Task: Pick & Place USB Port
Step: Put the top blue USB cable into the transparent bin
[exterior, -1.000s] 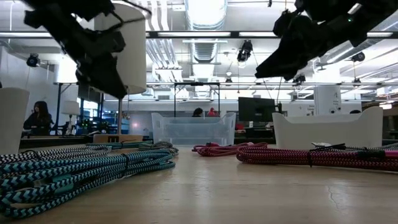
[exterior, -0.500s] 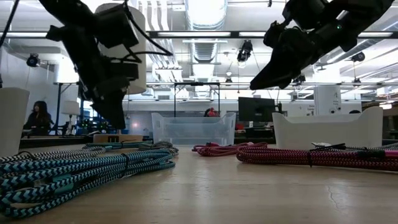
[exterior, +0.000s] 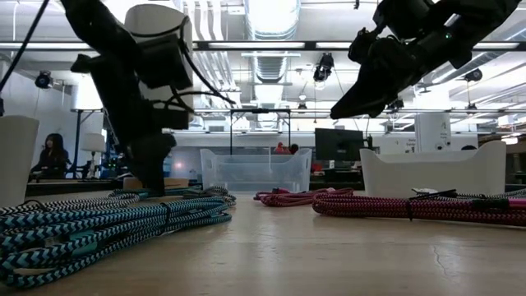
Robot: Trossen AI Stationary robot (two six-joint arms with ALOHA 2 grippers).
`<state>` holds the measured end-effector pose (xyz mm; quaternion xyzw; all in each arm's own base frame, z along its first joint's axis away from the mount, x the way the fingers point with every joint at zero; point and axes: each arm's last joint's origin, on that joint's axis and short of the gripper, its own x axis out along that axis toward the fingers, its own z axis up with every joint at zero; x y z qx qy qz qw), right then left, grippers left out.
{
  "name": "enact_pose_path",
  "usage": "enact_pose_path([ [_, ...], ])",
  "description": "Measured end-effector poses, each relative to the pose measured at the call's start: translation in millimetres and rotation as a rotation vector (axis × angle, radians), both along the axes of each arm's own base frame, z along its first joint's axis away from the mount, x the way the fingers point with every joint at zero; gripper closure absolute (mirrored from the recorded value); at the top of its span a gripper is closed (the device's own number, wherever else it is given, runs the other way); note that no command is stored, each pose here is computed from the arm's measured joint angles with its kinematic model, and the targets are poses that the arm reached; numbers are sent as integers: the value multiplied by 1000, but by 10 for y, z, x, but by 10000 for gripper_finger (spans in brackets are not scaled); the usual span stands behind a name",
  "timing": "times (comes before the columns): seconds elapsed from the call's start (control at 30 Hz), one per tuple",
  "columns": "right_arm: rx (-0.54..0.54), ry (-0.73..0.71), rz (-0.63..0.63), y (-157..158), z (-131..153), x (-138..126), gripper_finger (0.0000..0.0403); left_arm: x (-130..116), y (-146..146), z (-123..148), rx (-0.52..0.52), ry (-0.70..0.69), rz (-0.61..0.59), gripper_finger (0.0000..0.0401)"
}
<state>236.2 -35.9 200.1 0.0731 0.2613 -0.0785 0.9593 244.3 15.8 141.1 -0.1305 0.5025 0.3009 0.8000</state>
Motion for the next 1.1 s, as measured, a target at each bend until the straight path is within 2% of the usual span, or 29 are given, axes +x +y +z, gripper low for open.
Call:
enact_pose_path([
  [0.1, 0, 0, 0, 0, 0, 0, 291, 26, -1, -52, 6, 11, 2, 227],
  [0.2, 0, 0, 0, 0, -1, -1, 294, 35, -2, -77, 3, 18, 4, 247],
  [0.5, 0, 1, 0, 1, -3, -1, 307, 6, 6, 13, -14, -48, 77, 385],
  [0.8, 0, 1, 0, 0, -4, 0, 323, -67, 0, 153, -47, -103, 157, 383],
  [1.0, 1, 2, 0, 1, -5, -1, 331, -139, -22, 289, -46, -74, 153, 387],
  [1.1, 34, -4, -20, 0, -3, 0, 332, -151, -44, 410, -34, -44, 147, 387],
])
